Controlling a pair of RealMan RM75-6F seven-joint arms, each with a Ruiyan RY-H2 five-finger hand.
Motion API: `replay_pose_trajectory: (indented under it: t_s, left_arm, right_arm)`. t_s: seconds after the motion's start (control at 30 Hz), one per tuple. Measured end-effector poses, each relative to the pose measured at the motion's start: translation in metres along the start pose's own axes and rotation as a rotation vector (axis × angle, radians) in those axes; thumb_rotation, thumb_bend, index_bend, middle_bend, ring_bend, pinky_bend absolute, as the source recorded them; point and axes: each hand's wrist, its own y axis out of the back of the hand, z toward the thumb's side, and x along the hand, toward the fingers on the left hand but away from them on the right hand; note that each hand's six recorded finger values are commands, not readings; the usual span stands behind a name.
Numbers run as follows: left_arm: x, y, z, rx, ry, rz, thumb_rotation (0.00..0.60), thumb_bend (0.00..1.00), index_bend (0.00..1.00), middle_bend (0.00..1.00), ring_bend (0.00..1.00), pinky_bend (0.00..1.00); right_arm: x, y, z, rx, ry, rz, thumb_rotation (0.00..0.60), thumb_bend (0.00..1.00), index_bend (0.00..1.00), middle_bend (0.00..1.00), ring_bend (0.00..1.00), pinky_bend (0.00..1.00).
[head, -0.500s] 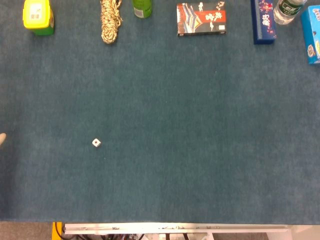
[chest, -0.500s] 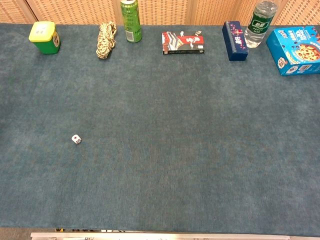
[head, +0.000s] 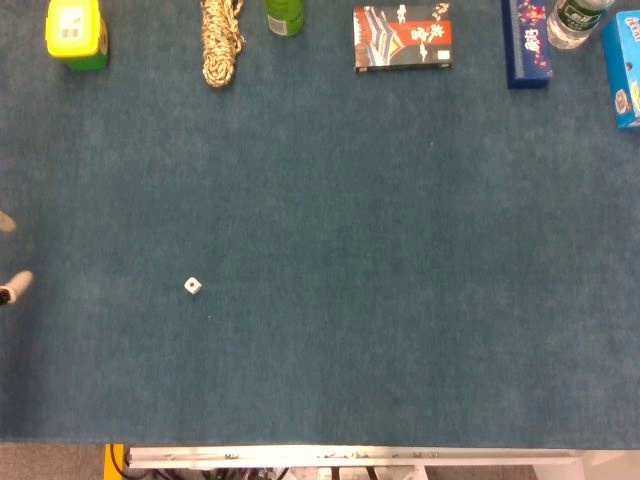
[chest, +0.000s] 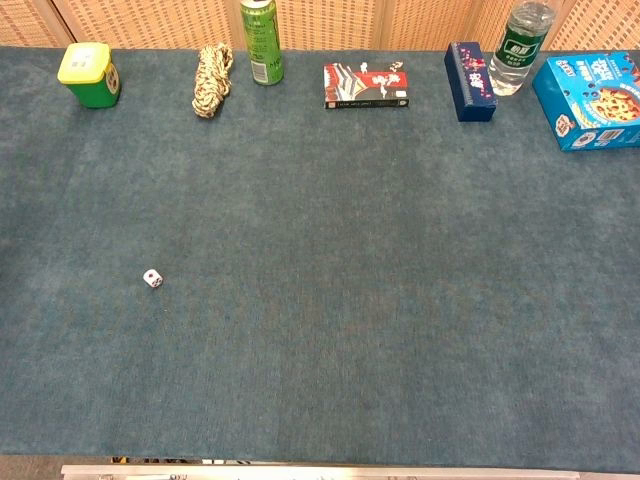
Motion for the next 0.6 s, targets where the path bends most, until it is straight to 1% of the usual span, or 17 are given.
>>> replay_pose_trajectory:
  t_s: [0.1,0.13,0.17,0.23,0.33,0.43,0.47,0.6]
  left_arm:
    - [-0.002,-0.003,0.013,-0.052,-0.068,-0.049,0.6,0.04,0.43,0.12,0.06,0.25]
    - [-0.002,-0.005,0.019,-0.065,-0.101,-0.075,0.6,0.07,0.42,0.09,0.03,0.2]
    - [-0.003,-0.007,0.024,-0.073,-0.126,-0.095,0.6,0.09,0.42,0.07,0.01,0.18]
    - [-0.003,-0.012,0.034,-0.08,-0.182,-0.14,0.6,0.19,0.4,0.02,0.0,0.13]
    - [-0.004,-0.02,0.046,-0.093,-0.257,-0.194,0.6,0.33,0.39,0.0,0.0,0.1]
    - [-0.005,-0.031,0.057,-0.093,-0.325,-0.253,0.6,0.41,0.38,0.0,0.0,0.1]
    - [-0.005,-0.034,0.059,-0.089,-0.342,-0.269,0.6,0.42,0.37,0.0,0.0,0.09]
    - [-0.004,-0.047,0.069,-0.075,-0.389,-0.319,0.6,0.5,0.36,0.0,0.0,0.09]
  right_arm:
    - [-0.003,0.005,0.0,0.009,0.005,-0.013,0.6,0.25,0.37,0.44,0.36,0.46]
    - [-0.004,0.008,0.0,0.012,0.006,-0.019,0.6,0.25,0.37,0.44,0.36,0.46]
    - [-0.006,0.009,-0.001,0.015,0.006,-0.023,0.6,0.25,0.37,0.44,0.36,0.46]
    - [-0.008,0.013,-0.001,0.021,0.008,-0.033,0.6,0.25,0.37,0.44,0.36,0.46]
    - [-0.011,0.017,-0.001,0.022,0.009,-0.043,0.6,0.25,0.37,0.44,0.36,0.46]
    - [-0.013,0.019,-0.002,0.021,0.008,-0.046,0.6,0.25,0.37,0.44,0.36,0.46]
    - [-0.013,0.019,-0.002,0.021,0.007,-0.046,0.6,0.25,0.37,0.44,0.36,0.46]
    - [-0.014,0.019,-0.004,0.021,0.003,-0.045,0.6,0.25,0.37,0.44,0.36,0.46]
